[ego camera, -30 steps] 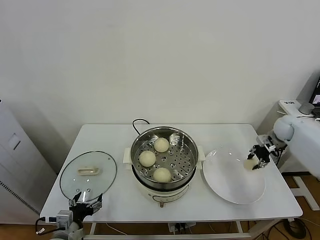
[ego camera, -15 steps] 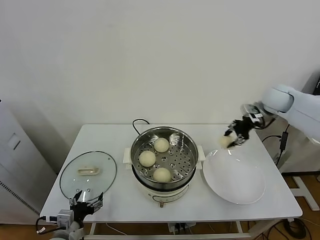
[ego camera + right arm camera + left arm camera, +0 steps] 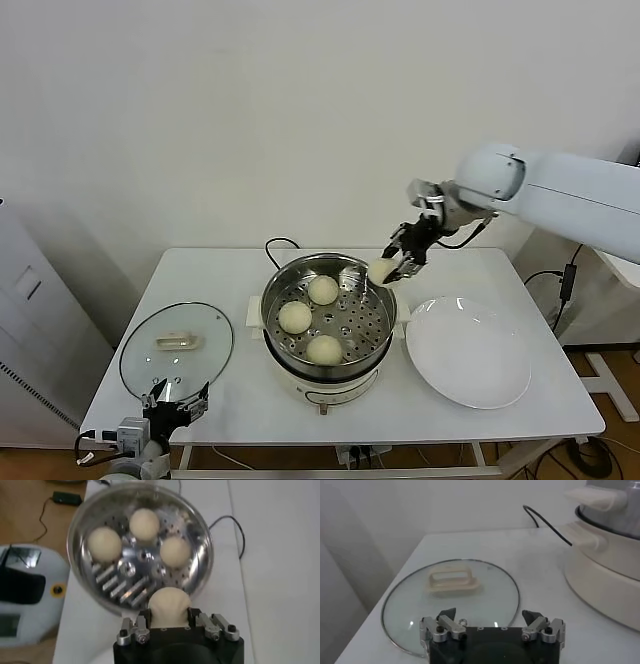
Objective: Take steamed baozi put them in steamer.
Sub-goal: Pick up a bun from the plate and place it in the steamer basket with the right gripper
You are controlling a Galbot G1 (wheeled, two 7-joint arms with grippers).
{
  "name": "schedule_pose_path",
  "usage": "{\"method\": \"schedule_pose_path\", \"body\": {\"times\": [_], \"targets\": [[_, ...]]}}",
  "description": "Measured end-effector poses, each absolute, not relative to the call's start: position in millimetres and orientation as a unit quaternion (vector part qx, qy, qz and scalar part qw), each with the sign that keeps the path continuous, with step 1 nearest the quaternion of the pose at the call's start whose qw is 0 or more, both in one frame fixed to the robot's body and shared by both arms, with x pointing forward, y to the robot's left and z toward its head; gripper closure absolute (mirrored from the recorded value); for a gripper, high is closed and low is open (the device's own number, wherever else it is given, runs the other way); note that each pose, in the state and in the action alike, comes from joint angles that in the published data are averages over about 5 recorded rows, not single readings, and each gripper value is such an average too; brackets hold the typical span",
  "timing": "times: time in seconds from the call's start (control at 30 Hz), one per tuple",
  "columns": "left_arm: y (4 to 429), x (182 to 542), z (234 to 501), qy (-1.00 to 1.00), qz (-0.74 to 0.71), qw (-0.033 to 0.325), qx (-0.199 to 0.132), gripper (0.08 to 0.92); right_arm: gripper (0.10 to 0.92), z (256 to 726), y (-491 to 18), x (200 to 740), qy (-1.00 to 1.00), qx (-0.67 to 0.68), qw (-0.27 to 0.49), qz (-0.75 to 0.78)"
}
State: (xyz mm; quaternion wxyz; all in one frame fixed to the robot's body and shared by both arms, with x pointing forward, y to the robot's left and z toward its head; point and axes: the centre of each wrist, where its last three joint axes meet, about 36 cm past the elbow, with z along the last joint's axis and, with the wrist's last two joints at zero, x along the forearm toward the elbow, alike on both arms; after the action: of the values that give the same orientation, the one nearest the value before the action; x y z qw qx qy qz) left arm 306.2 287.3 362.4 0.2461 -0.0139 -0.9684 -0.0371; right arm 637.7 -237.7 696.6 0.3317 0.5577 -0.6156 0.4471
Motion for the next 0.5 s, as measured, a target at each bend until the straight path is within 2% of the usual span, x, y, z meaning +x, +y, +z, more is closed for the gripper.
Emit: {"method": "schedule_pose_path", "body": {"times": [0.5], "targets": [[289, 303, 363, -0.969, -0.035, 0.245, -0.009, 0.177, 0.555, 642, -198, 629, -0.61, 0.546, 0.369, 0.441]]}}
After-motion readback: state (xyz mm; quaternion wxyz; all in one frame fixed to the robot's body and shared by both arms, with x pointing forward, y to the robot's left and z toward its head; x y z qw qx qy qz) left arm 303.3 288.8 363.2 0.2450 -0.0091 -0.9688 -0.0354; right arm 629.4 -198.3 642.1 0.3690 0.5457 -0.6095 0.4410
